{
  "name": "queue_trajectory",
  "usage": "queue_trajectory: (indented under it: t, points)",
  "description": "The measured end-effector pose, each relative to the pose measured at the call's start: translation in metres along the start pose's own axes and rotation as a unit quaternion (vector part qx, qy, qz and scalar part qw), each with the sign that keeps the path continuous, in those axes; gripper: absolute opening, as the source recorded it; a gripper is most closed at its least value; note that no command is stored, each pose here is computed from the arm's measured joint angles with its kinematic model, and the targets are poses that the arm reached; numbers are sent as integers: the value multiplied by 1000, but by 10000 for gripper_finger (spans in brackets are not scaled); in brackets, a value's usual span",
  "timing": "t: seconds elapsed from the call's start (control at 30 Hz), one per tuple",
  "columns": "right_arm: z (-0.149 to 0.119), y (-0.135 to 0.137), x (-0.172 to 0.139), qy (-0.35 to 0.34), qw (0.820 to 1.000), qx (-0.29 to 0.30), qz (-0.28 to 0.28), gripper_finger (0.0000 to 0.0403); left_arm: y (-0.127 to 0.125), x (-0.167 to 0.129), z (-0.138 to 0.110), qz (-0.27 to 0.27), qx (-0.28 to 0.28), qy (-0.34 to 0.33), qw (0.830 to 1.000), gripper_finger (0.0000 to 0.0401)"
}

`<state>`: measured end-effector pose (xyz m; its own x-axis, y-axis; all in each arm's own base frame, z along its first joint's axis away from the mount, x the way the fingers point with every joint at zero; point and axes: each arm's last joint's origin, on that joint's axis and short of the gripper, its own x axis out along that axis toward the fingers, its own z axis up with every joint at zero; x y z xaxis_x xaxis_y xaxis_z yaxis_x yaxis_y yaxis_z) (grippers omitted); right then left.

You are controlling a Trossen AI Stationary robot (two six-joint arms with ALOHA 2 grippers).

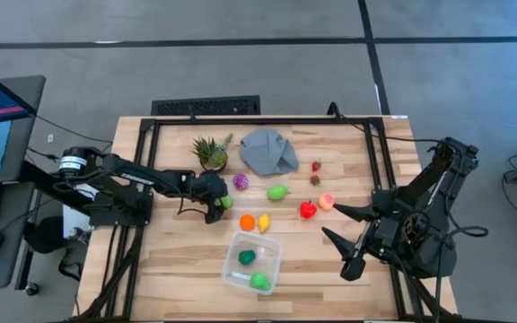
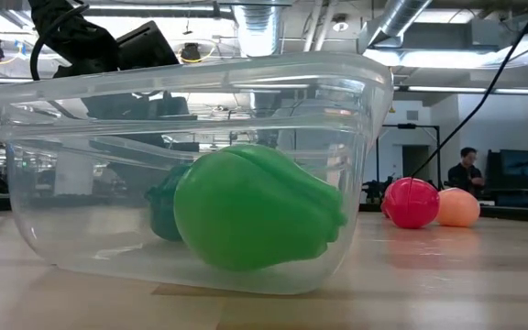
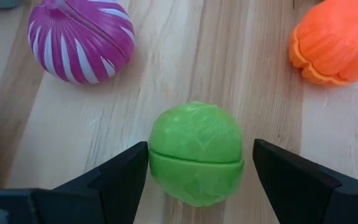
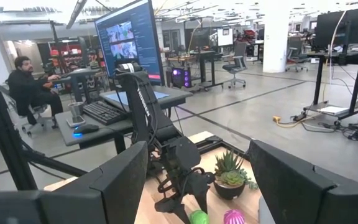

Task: Pick and placing Produce into tupperware
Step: Put the cabbage into the transparent bin

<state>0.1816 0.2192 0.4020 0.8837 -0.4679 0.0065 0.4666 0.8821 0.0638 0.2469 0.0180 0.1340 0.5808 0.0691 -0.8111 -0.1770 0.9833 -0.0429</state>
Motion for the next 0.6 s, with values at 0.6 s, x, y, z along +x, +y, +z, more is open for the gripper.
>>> queue_trajectory:
  t: [0.6]
  points:
    - [-1,0,0,1,1000,13,1,306,-7,25,22,13,32,62,998,282]
